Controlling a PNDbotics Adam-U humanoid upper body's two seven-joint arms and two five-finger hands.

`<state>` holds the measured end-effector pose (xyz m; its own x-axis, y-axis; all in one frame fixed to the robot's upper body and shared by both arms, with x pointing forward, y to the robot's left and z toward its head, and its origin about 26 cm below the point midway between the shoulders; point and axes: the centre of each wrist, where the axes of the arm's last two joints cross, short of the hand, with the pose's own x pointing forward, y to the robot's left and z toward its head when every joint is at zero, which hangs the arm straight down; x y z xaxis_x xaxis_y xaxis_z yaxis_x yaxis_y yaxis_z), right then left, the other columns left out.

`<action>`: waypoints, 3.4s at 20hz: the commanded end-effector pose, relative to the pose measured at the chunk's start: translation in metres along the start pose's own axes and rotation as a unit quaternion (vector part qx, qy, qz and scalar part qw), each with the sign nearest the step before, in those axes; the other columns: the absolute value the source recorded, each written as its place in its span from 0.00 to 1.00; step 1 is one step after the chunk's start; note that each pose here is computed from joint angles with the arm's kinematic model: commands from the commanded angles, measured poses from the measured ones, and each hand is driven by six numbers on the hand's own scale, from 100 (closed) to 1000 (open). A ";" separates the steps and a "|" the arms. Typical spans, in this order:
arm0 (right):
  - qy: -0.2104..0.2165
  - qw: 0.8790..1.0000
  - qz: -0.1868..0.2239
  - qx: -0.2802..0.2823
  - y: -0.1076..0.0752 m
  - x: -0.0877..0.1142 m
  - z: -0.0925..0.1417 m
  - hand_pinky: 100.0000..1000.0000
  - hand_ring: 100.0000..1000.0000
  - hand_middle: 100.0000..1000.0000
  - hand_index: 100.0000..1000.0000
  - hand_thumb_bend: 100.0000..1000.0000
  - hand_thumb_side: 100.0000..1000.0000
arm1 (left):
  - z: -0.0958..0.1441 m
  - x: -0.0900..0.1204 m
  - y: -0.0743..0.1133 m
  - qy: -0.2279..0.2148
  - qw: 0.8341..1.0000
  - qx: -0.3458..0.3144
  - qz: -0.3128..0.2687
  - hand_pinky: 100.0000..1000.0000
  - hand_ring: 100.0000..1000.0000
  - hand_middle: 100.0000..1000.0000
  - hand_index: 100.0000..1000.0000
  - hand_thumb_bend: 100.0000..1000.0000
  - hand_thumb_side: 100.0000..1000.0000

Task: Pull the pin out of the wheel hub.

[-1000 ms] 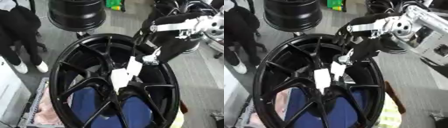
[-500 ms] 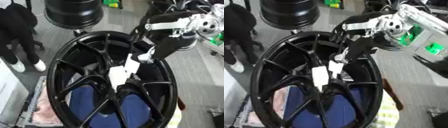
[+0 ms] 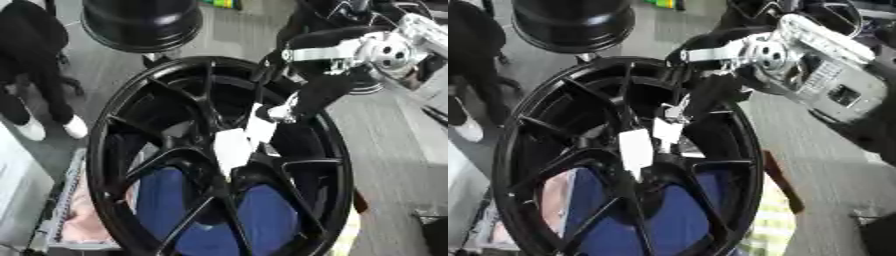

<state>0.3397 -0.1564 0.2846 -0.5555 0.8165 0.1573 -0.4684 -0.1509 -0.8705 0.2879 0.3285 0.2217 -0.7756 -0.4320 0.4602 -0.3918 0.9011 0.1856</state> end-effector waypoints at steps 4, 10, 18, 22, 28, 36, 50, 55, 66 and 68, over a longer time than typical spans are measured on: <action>0.018 1.000 -0.011 0.016 -0.002 -0.006 0.002 0.84 0.85 0.79 0.89 0.26 0.49 | -0.008 0.006 0.001 -0.019 1.000 -0.003 0.002 0.72 0.81 0.69 0.81 0.12 0.54; 0.019 0.999 -0.016 0.028 0.001 -0.010 -0.001 0.84 0.85 0.79 0.89 0.28 0.48 | -0.008 0.007 0.001 -0.020 1.000 -0.003 0.003 0.72 0.81 0.69 0.81 0.11 0.54; 0.025 0.999 -0.029 0.034 0.006 -0.016 -0.004 0.83 0.84 0.78 0.88 0.28 0.48 | -0.008 0.007 0.001 -0.020 1.000 -0.003 0.005 0.72 0.81 0.69 0.81 0.11 0.55; 0.024 0.998 -0.035 0.039 0.008 -0.016 -0.007 0.83 0.83 0.78 0.87 0.27 0.48 | -0.008 0.006 0.001 -0.019 1.000 -0.002 0.005 0.72 0.81 0.69 0.81 0.11 0.55; 0.026 0.998 -0.042 0.042 0.011 -0.018 -0.011 0.82 0.83 0.77 0.87 0.27 0.48 | -0.007 0.006 0.000 -0.019 1.000 -0.001 0.007 0.72 0.81 0.69 0.81 0.10 0.56; 0.036 0.997 -0.052 0.041 0.015 -0.027 -0.017 0.82 0.82 0.77 0.86 0.27 0.47 | -0.007 0.006 0.000 -0.018 1.000 0.000 0.008 0.72 0.81 0.69 0.81 0.10 0.56; 0.043 0.996 -0.072 0.040 0.017 -0.027 -0.017 0.77 0.74 0.69 0.82 0.21 0.27 | -0.006 0.006 0.000 -0.017 1.000 -0.003 0.009 0.72 0.81 0.69 0.81 0.10 0.56; 0.040 0.996 -0.083 0.021 0.013 -0.023 -0.014 0.74 0.71 0.59 0.74 0.07 0.20 | -0.006 0.006 -0.001 -0.016 1.000 -0.005 0.011 0.72 0.81 0.69 0.81 0.09 0.57; 0.029 0.984 -0.153 -0.082 0.000 -0.017 0.004 0.67 0.59 0.31 0.47 0.00 0.00 | -0.005 0.005 0.000 -0.012 1.000 -0.002 0.007 0.73 0.81 0.69 0.81 0.10 0.56; 0.025 0.980 -0.164 -0.109 -0.009 -0.021 0.017 0.68 0.58 0.30 0.46 0.00 0.00 | -0.006 0.006 0.001 -0.013 1.000 -0.002 0.006 0.73 0.81 0.69 0.81 0.10 0.56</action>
<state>0.3480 -0.1718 0.2757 -0.3609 0.8286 0.4280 -0.5066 0.2111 -0.8360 0.2882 0.3274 0.2206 -0.7814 -0.4166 0.4646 -0.3787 0.9083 0.1776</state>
